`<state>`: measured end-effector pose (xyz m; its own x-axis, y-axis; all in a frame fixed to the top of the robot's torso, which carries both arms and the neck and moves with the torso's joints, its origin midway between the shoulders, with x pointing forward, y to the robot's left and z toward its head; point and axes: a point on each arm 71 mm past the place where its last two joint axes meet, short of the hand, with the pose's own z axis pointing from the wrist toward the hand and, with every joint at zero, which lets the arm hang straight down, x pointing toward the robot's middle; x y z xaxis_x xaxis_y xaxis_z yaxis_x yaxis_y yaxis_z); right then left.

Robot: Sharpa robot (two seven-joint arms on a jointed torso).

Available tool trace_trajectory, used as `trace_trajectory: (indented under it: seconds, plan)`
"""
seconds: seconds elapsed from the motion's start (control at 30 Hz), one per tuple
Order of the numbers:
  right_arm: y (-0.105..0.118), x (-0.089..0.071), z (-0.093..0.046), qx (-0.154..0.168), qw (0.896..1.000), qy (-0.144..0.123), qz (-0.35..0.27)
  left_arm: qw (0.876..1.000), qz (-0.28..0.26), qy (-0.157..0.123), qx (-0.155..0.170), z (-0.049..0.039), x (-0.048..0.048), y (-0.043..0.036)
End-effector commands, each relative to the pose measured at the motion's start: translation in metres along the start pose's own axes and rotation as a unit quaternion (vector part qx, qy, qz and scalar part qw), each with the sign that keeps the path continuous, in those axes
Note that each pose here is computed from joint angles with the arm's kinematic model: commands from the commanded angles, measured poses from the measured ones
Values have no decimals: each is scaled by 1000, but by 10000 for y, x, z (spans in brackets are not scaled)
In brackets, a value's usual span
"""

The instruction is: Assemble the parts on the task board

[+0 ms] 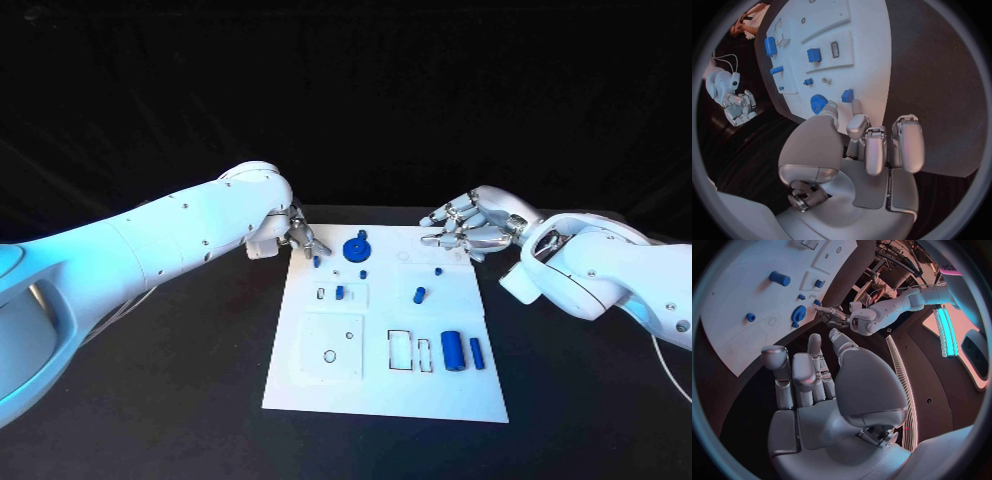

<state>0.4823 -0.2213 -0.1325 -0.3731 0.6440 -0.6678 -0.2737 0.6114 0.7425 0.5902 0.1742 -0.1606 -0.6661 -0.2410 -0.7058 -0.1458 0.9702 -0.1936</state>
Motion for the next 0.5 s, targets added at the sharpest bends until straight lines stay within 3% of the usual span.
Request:
trace_trajectory:
  seconds: [0.03,0.5]
  plan:
    - [3,20,3,-2,1000,9,-5,1000,15,11,3,-4,21,-25]
    - [5,26,8,-1,1000,11,-5,999,24,22,5,-6,41,-39]
